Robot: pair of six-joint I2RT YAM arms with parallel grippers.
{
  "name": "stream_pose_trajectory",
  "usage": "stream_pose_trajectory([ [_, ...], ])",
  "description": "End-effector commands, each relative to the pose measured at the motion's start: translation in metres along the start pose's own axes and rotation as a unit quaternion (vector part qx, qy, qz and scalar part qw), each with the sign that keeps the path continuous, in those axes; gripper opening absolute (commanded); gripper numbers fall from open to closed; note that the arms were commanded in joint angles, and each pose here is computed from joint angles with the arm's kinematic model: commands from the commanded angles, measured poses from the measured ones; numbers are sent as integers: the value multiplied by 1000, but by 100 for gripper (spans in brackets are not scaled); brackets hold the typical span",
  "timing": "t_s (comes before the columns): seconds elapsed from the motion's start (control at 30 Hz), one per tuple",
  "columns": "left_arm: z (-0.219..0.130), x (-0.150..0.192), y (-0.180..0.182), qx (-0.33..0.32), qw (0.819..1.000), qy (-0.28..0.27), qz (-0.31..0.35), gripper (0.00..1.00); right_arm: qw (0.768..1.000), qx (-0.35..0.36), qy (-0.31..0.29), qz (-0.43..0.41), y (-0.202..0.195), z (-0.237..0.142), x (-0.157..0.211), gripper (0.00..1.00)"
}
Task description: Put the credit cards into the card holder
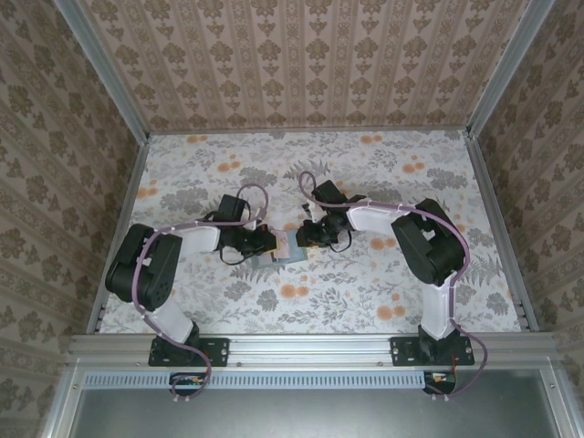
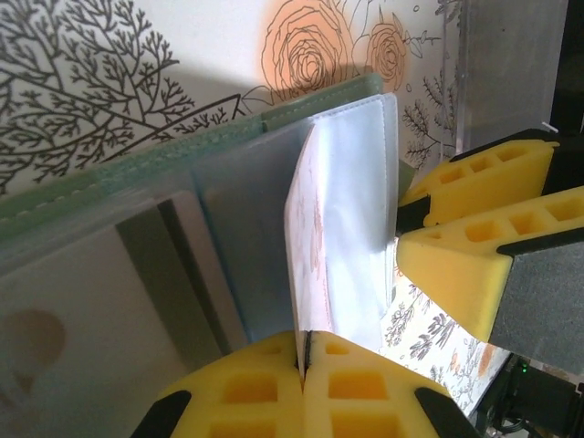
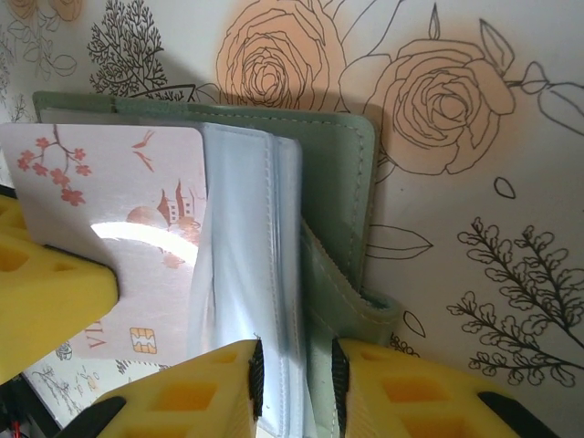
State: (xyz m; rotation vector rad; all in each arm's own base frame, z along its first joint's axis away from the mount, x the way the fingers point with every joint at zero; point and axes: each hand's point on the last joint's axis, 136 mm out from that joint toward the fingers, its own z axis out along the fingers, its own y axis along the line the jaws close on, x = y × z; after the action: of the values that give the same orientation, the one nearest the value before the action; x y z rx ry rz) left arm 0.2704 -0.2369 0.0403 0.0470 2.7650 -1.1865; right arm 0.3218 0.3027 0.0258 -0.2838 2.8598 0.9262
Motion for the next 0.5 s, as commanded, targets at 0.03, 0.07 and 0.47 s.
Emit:
stream_pose_trajectory([
  [0.03, -1, 19, 25, -52, 998, 10, -37, 0, 1000, 14, 14, 10, -5, 10, 7, 29],
  [0.07, -1, 20, 28, -58, 997, 9, -44, 0, 1000, 14, 14, 10, -5, 10, 7, 29],
  [0.47, 1, 20, 33, -67, 995, -2, -72, 0, 1000, 14, 16, 10, -6, 12, 8, 29],
])
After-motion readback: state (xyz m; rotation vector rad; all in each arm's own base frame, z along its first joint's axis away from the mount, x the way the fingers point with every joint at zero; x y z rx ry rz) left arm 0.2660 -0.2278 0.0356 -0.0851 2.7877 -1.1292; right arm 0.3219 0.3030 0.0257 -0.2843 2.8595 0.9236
